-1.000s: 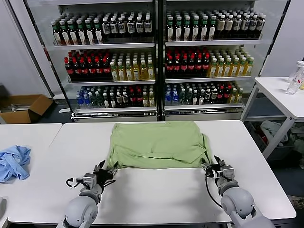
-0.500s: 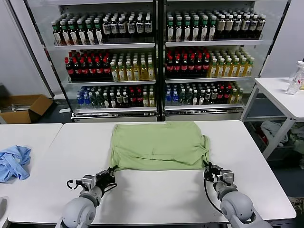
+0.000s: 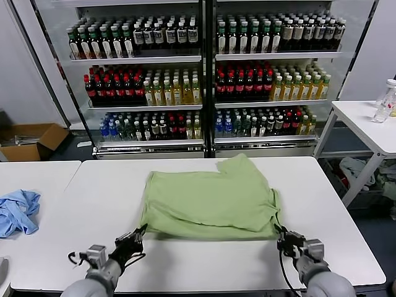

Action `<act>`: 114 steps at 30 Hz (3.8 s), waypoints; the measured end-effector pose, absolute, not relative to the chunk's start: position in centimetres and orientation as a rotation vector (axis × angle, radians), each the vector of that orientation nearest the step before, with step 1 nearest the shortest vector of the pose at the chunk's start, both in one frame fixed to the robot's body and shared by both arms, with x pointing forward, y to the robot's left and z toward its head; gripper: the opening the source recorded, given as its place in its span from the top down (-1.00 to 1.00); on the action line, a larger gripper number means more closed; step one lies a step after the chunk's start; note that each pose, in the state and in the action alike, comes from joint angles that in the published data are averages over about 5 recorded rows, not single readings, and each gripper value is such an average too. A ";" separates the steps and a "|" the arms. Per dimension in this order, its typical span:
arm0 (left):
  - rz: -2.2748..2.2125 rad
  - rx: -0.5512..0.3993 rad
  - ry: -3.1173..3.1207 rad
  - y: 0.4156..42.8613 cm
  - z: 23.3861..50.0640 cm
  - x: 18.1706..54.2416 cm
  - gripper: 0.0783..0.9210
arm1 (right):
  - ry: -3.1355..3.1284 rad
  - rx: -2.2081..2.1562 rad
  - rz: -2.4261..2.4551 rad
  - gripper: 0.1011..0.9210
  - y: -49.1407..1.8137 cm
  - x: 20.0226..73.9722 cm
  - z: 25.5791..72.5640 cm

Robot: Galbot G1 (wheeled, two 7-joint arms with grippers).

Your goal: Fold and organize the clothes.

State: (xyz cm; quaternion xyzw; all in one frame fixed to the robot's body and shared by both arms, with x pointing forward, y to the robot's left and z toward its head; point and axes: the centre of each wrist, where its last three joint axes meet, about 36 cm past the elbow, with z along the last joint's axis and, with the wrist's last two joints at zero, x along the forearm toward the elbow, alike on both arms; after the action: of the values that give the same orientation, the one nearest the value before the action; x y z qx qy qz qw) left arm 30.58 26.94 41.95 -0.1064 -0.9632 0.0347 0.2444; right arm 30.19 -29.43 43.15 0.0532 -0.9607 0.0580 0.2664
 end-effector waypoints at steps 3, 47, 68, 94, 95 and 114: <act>0.048 -0.297 -2.612 26.9 42.8 28.5 0.97 | -2.599 0.153 0.188 0.68 -29.4 29.0 44.3; -0.072 -0.110 -2.678 25.6 39.5 50.7 -0.77 | -2.613 0.118 0.050 -0.76 -24.3 62.2 43.1; -0.013 -0.062 -2.588 25.2 37.6 54.1 0.09 | -2.488 0.181 -0.032 0.24 -21.4 66.2 40.4; 0.449 -0.181 -2.676 28.2 40.3 50.1 0.98 | -2.726 0.233 -0.165 0.99 -23.9 61.1 44.7; 0.461 -0.186 -2.678 28.3 40.5 49.7 0.98 | -2.736 0.236 -0.168 0.99 -24.1 60.5 44.9; 0.521 -0.273 -2.645 29.1 43.1 40.2 0.98 | -2.833 0.215 -0.132 0.99 -27.4 45.1 45.9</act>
State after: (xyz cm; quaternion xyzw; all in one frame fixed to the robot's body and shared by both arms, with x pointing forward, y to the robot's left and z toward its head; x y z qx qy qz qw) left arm 40.24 29.09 43.13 -0.0982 -0.9535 0.1879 0.2141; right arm 45.10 -27.40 45.91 0.0749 -0.9851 -0.0461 0.1480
